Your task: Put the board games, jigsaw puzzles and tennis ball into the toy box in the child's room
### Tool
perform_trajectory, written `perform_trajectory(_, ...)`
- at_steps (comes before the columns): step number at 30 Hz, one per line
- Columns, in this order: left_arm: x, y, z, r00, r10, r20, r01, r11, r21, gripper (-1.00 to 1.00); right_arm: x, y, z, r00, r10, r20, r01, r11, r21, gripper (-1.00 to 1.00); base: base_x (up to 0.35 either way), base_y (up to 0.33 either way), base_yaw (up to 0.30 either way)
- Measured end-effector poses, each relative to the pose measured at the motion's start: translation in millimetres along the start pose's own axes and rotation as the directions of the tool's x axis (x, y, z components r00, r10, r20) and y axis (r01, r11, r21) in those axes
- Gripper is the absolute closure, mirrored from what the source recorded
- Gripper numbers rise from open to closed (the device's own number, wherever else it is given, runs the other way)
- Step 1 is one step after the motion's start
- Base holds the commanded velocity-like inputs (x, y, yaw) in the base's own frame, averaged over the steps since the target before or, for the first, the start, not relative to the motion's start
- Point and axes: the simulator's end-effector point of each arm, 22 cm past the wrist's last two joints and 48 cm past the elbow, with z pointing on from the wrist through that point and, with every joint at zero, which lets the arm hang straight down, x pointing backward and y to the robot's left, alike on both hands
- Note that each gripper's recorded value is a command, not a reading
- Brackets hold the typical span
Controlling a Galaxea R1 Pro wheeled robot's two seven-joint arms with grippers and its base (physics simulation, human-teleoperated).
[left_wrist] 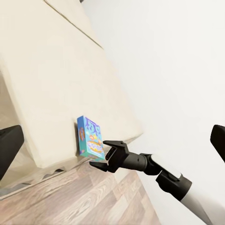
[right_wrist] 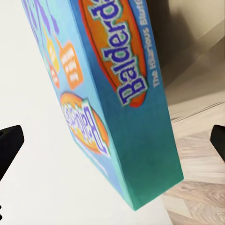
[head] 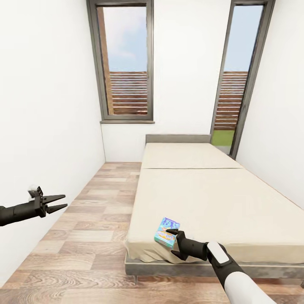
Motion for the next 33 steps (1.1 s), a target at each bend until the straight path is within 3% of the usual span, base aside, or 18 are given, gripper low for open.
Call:
perform_trajectory(26, -1, -2, -0.1, 1.0, 0.001, 0.002, -0.001, 1.0, 0.008, -1.0, 0, 0, 0.0, 1.0, -0.002, 0.001, 0.002, 1.0, -0.001, -1.0, 0.0, 0.003, 0.0)
perform_trajectory(33, -12, -14, 0.7, 1.0, 0.002, 0.002, -0.002, 1.0, 0.01, -1.0, -1, 17, -4.8, 1.0, 0.0, 0.002, 0.0, 1.0, -0.007, -1.0, 0.0, 0.0, 0.0)
